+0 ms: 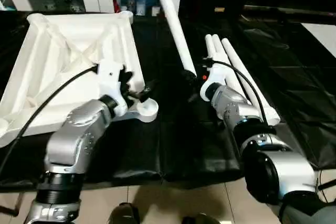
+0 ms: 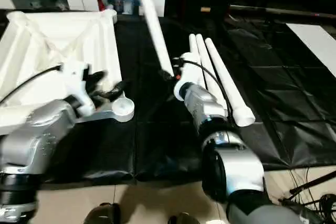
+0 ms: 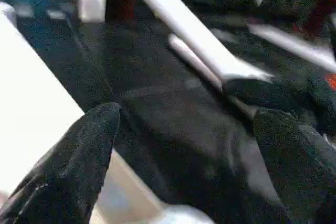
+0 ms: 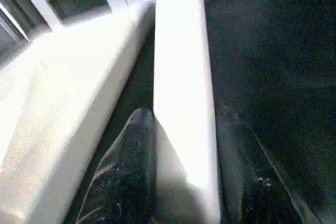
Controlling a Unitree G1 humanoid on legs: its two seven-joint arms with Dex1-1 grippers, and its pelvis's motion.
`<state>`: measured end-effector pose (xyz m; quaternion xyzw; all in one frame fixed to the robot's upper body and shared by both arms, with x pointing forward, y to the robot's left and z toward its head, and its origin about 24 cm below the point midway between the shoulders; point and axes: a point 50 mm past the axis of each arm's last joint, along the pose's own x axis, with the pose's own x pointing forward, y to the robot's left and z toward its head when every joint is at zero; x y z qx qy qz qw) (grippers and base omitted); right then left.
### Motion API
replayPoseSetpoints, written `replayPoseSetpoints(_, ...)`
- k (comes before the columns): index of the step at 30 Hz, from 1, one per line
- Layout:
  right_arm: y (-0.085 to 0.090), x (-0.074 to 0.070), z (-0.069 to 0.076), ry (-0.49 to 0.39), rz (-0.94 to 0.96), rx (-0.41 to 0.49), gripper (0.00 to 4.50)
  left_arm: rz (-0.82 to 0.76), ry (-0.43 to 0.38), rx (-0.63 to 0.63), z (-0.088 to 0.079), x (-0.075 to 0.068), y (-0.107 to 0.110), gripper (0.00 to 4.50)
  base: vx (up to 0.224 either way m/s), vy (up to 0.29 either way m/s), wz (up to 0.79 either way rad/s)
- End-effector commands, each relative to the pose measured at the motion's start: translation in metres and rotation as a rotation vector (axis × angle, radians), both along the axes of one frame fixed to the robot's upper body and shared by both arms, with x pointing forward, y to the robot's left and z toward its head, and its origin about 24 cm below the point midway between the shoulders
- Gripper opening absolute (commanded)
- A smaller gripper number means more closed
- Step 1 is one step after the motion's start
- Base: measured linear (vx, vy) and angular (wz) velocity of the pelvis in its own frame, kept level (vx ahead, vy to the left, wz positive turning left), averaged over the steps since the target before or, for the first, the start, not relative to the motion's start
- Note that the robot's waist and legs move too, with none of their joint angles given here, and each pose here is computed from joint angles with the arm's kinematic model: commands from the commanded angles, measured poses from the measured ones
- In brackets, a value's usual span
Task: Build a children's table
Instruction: Pick table leg
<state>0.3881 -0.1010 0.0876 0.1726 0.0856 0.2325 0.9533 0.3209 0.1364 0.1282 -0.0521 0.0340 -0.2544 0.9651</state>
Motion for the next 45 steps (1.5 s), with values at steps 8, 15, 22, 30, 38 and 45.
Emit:
replayPoseSetpoints(8, 0.011, -0.030, 0.030, -0.184, 0.149, 0.162, 1.20, -0.005, -0.017, -0.298, 0.029, 0.019, -0.029, 4.50, 0.000, 0.000, 0.00)
replayPoseSetpoints(15, 0.020, -0.050, 0.036, -0.248, 0.220, 0.169, 1.20, -0.046, -0.007, -0.353, 0.038, 0.024, -0.040, 4.50, 0.000, 0.000, 0.00)
replayPoseSetpoints(22, 0.035, -0.062, 0.038, -0.279, 0.297, 0.113, 1.19, -0.110, 0.041, -0.397, 0.036, 0.022, -0.052, 4.50, 0.000, 0.000, 0.00)
replayPoseSetpoints(30, 0.038, -0.065, 0.038, -0.266, 0.305, 0.093, 1.19, -0.127, 0.080, -0.492, 0.038, 0.021, -0.047, 3.78, 0.000, 0.000, 0.00)
replayPoseSetpoints(38, 0.039, -0.065, 0.037, -0.260, 0.313, 0.077, 1.19, -0.111, 0.068, -0.499, 0.040, 0.022, -0.041, 3.31, 0.000, 0.000, 0.00)
replayPoseSetpoints(45, 0.039, -0.066, 0.037, -0.260, 0.315, 0.072, 1.19, -0.145, 0.070, -0.492, 0.040, 0.019, -0.043, 2.87, 0.000, 0.000, 0.00)
